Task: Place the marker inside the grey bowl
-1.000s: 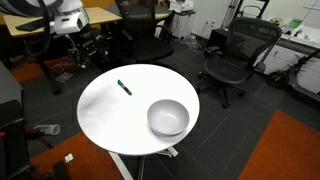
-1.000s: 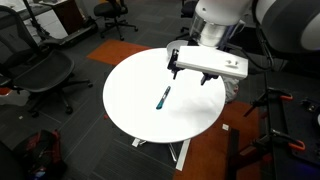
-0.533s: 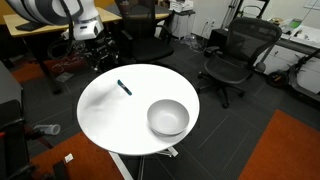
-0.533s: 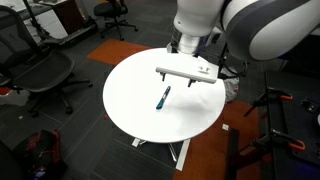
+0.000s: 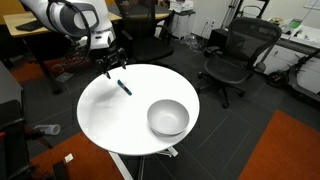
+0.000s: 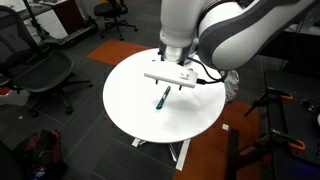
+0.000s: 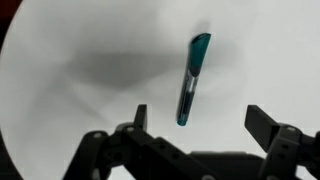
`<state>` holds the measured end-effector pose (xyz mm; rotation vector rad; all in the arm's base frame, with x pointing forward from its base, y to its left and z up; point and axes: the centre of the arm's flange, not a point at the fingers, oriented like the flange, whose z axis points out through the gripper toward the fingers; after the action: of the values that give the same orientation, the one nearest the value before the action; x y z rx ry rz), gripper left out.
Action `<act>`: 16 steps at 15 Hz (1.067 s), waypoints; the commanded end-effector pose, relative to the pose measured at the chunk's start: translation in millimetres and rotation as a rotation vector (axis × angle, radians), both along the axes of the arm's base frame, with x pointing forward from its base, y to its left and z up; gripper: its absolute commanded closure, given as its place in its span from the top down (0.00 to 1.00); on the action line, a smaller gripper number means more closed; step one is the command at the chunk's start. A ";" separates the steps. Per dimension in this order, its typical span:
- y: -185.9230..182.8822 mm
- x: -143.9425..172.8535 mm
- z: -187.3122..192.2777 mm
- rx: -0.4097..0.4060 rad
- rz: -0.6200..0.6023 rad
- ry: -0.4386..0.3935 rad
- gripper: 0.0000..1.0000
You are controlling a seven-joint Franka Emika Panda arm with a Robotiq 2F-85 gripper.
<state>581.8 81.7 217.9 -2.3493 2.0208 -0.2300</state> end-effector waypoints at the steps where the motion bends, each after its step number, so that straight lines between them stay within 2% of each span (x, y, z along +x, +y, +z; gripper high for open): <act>1: 0.5 18.6 -9.5 0.015 -0.017 0.027 1.00; 16: -15.0 28.0 -62.5 0.042 -0.064 0.072 1.00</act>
<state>599.1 68.2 160.0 -2.3039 2.1235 -0.1198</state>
